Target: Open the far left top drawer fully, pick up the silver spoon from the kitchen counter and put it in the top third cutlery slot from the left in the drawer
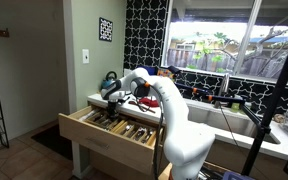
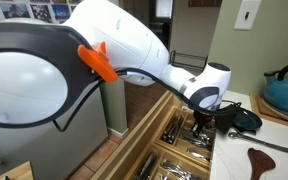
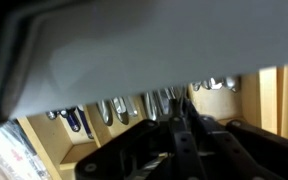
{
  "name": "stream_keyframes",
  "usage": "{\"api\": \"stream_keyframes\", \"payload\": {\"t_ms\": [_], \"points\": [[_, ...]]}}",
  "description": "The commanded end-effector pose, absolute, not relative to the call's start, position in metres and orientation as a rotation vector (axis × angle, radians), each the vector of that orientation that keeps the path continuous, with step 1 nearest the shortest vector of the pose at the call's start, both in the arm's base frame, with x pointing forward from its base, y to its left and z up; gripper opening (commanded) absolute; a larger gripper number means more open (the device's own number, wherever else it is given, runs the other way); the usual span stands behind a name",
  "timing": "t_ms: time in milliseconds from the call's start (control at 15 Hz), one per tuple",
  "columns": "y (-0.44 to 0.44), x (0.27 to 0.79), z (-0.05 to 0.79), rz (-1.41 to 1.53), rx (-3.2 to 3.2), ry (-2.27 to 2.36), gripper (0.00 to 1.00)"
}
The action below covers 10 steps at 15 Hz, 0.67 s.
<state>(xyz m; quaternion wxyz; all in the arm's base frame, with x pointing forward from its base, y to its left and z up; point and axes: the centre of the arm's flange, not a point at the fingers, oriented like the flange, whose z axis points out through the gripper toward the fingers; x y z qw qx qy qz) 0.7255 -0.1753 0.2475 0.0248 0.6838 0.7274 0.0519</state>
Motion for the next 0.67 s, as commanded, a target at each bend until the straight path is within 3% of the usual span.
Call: {"api": "stream_keyframes", "payload": {"t_ms": [0, 600], "points": [[-0.183, 0.736, 0.239, 0.135, 2.115, 2.216, 0.02], [-0.183, 0.740, 0.229, 0.101, 2.114, 2.220, 0.02]]}}
